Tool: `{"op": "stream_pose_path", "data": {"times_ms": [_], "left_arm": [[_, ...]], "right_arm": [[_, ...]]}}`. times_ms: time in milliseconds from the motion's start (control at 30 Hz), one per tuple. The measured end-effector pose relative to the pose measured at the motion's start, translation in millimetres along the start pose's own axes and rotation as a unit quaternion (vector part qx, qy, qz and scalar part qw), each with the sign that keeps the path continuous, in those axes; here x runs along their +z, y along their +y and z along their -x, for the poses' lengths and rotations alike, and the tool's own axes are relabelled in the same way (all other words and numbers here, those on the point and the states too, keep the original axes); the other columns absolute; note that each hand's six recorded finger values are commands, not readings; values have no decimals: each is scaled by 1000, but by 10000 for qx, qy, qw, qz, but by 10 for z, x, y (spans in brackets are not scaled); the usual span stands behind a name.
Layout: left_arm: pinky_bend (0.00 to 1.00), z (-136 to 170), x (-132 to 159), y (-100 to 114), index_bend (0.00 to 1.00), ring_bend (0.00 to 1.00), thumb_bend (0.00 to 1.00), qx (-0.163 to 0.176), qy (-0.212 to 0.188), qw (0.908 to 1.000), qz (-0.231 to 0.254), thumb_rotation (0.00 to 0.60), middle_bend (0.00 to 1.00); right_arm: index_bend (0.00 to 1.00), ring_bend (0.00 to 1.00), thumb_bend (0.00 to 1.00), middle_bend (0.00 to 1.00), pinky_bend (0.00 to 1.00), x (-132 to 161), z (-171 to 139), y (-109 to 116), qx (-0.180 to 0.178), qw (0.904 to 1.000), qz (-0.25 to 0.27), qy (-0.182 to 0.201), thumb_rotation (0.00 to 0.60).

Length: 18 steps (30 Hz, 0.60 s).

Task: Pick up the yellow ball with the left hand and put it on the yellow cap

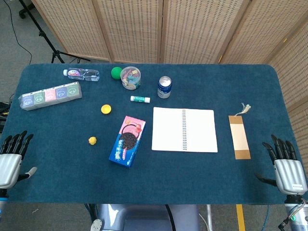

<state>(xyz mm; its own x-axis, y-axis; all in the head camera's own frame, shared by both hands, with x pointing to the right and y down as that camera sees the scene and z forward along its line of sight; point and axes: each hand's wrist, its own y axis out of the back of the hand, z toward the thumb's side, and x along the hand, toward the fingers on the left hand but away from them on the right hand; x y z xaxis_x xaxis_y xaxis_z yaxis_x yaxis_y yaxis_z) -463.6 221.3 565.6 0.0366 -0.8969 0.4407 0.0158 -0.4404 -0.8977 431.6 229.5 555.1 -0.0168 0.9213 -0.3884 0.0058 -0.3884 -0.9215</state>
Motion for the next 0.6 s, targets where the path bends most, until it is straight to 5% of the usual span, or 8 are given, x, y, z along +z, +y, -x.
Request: {"op": "stream_pose_path", "data": {"times_ms": [600], "left_arm": [[22, -19, 20, -26, 0, 0, 159, -58, -59, 10000, -17, 600, 0]], "right_arm": [[146, 0, 0, 0, 0, -9, 0, 6, 2, 10000, 29, -17, 600]]}}
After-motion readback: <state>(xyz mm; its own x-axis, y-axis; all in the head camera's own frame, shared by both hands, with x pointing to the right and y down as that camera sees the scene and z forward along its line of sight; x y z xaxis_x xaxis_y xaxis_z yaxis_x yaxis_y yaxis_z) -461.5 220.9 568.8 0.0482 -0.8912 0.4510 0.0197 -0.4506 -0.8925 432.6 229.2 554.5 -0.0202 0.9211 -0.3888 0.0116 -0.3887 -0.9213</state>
